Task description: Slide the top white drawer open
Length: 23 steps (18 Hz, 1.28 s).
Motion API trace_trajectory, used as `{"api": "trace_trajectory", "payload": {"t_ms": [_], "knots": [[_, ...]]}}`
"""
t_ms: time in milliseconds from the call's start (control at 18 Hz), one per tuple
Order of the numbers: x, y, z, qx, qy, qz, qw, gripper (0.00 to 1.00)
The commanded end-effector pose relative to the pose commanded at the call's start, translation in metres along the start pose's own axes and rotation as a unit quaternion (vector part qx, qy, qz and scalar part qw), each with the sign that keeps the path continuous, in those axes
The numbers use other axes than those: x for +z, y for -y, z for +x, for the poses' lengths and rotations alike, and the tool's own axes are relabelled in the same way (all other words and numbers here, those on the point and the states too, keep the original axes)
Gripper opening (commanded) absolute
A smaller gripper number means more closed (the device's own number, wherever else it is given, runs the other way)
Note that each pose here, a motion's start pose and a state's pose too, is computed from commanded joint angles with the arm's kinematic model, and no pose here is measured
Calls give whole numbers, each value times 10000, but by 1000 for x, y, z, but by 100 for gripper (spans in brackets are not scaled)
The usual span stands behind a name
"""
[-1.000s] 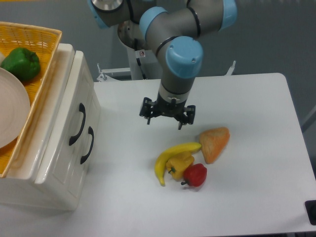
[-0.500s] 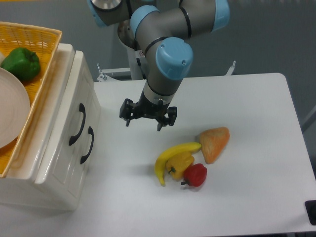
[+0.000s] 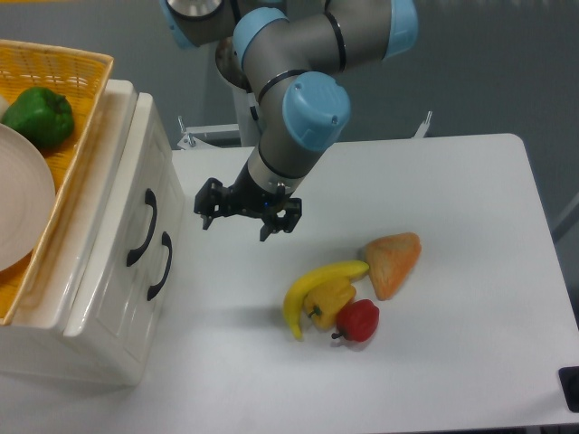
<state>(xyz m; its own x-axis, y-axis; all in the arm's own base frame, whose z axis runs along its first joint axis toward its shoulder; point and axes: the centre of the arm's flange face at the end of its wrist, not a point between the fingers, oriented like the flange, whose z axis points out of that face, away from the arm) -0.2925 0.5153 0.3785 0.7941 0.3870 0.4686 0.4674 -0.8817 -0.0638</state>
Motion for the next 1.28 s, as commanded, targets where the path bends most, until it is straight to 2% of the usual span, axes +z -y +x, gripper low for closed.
{"api": "trace_trajectory", "payload": {"t_ms": [444,944,1278], "knots": [[16,2,23,80,-95,-107,9999,100],[20,4,28,-293,-234,-94,9993,100],[33,6,39,-209,-279,-185,9992,100]]}}
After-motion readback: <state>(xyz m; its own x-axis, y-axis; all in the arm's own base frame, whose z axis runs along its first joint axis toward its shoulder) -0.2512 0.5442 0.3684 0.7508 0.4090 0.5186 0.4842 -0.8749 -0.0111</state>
